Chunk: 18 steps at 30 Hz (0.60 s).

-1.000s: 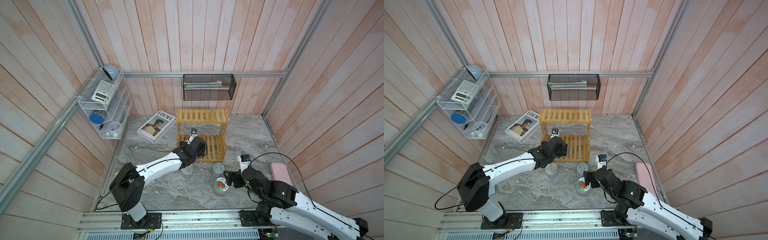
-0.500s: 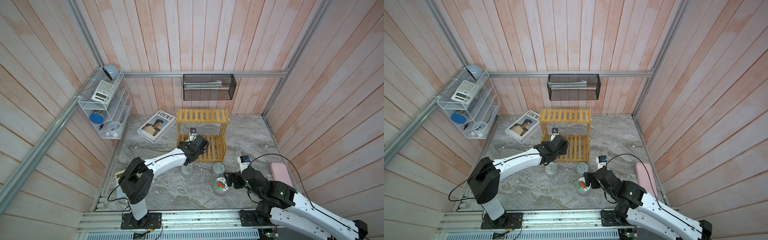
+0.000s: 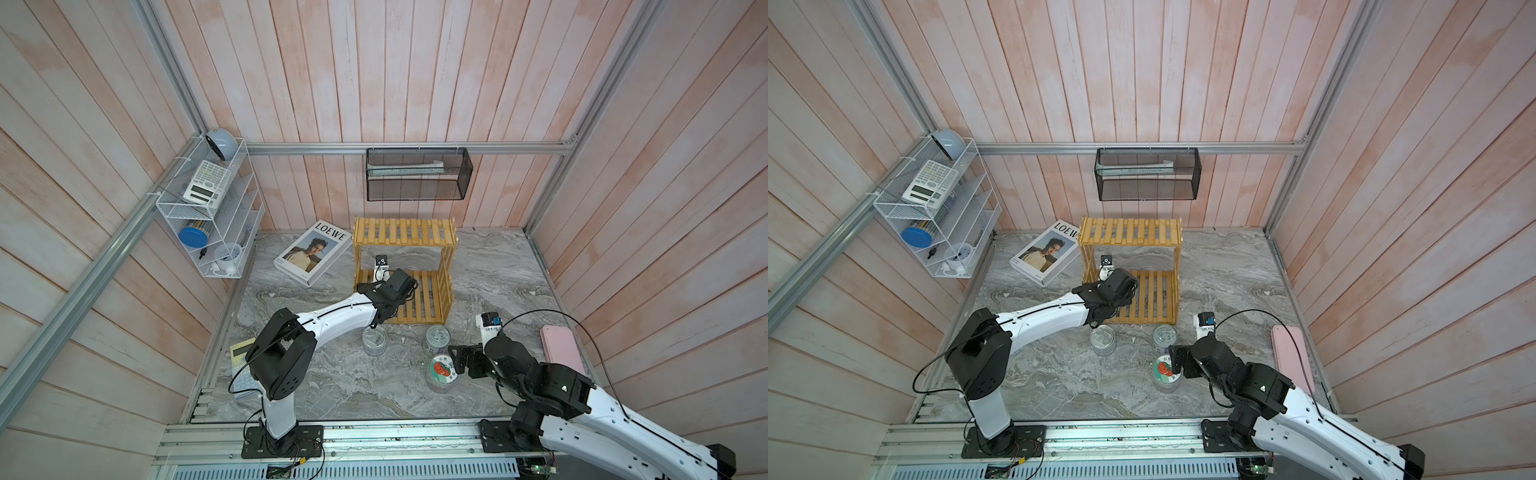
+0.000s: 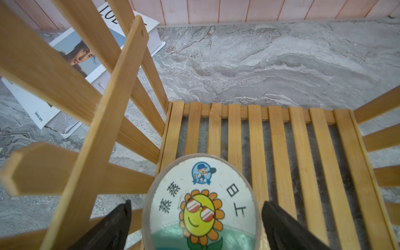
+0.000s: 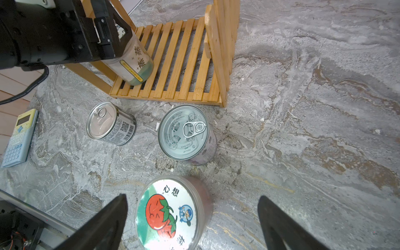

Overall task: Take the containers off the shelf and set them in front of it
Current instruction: 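Pick up a container from the shelf.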

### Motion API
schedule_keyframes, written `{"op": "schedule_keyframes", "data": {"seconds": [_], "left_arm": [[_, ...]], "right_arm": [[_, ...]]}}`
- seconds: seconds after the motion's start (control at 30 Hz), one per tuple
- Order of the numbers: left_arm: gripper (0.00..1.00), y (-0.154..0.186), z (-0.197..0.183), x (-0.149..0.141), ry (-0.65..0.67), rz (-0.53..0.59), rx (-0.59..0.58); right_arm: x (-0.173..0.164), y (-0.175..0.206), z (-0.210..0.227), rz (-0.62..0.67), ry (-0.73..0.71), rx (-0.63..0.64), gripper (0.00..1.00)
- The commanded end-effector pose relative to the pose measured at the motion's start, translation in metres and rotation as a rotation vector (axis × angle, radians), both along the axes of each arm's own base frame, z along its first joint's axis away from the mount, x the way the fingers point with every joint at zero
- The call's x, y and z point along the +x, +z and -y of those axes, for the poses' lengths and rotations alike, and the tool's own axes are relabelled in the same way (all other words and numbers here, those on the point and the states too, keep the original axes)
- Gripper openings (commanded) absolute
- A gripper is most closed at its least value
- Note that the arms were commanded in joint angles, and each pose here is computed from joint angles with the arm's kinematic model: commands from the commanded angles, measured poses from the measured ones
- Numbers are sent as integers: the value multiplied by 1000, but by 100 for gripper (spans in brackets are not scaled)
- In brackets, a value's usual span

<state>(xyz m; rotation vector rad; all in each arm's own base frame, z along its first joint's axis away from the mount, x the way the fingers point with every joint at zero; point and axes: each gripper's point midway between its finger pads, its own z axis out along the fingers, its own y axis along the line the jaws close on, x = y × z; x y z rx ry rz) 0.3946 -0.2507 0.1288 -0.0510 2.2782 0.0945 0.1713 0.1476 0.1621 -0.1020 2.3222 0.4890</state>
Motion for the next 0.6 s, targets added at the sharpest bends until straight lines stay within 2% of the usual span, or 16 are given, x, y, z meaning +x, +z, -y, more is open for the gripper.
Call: {"op": "schedule_keyframes", "data": {"seconds": [0.0,0.57], "left_arm": [[100,-8,-3,8,50,9,-2],[100,-37,-6,13,78,-29,-26]], "right_arm": [[-1,-6,2,-15,0,-7,98],[-1,-8,5,-21,-12,-7,98]]}}
